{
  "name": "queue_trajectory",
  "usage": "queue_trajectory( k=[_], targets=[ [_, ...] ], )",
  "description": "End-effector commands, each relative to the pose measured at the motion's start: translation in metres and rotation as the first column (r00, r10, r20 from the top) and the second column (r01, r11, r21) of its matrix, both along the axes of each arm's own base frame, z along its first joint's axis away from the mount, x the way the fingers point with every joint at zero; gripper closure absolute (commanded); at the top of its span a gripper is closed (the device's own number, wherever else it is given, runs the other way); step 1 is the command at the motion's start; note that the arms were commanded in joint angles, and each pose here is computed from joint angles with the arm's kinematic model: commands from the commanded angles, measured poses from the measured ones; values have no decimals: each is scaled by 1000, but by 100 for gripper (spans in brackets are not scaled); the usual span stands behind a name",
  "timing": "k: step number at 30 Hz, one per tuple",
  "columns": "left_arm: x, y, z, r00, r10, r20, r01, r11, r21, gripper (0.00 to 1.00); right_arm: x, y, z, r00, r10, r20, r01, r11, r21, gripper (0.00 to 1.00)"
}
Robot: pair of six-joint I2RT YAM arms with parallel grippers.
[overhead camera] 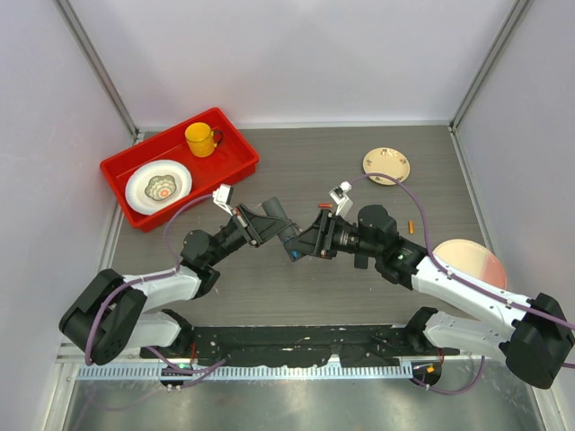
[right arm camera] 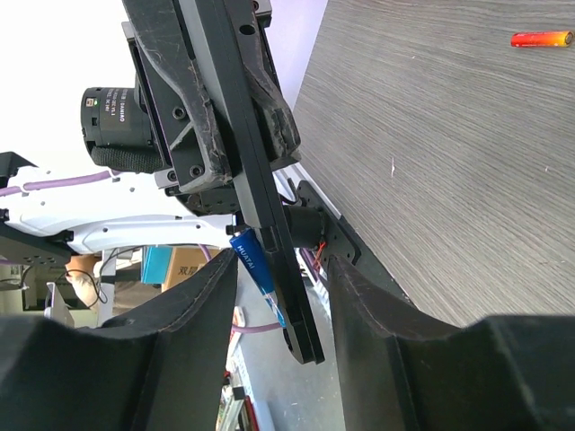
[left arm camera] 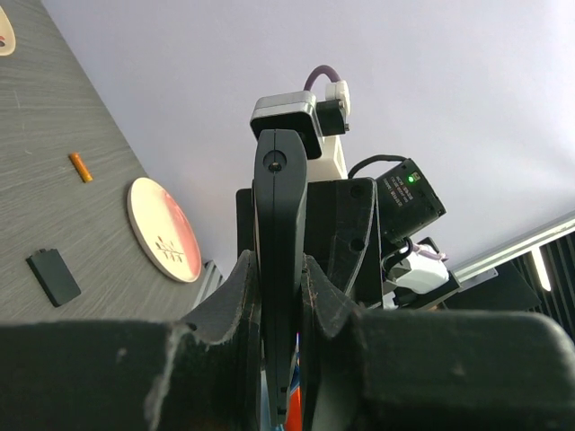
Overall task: Load the batteries into the remote control
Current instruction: Load the battery into the remote control.
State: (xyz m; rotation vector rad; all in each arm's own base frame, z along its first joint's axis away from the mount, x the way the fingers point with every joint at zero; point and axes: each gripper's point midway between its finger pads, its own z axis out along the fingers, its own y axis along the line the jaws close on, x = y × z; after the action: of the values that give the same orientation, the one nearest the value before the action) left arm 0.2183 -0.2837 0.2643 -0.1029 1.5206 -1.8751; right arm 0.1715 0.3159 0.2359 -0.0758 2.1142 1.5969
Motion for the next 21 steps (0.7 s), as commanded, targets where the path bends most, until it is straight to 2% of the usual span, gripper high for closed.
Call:
queue_trajectory(
  k=[1, 21],
  targets=[
    [-22, 18, 65, 967, 42, 253, 2, 985, -170, 100, 2, 0, 4, 1000, -2, 18, 2, 1000, 20, 53],
    [-22, 19, 72, 964, 52, 261, -3, 983, -185, 99, 1, 0, -7, 1000, 8, 8, -8, 1000, -13, 65]
  ],
)
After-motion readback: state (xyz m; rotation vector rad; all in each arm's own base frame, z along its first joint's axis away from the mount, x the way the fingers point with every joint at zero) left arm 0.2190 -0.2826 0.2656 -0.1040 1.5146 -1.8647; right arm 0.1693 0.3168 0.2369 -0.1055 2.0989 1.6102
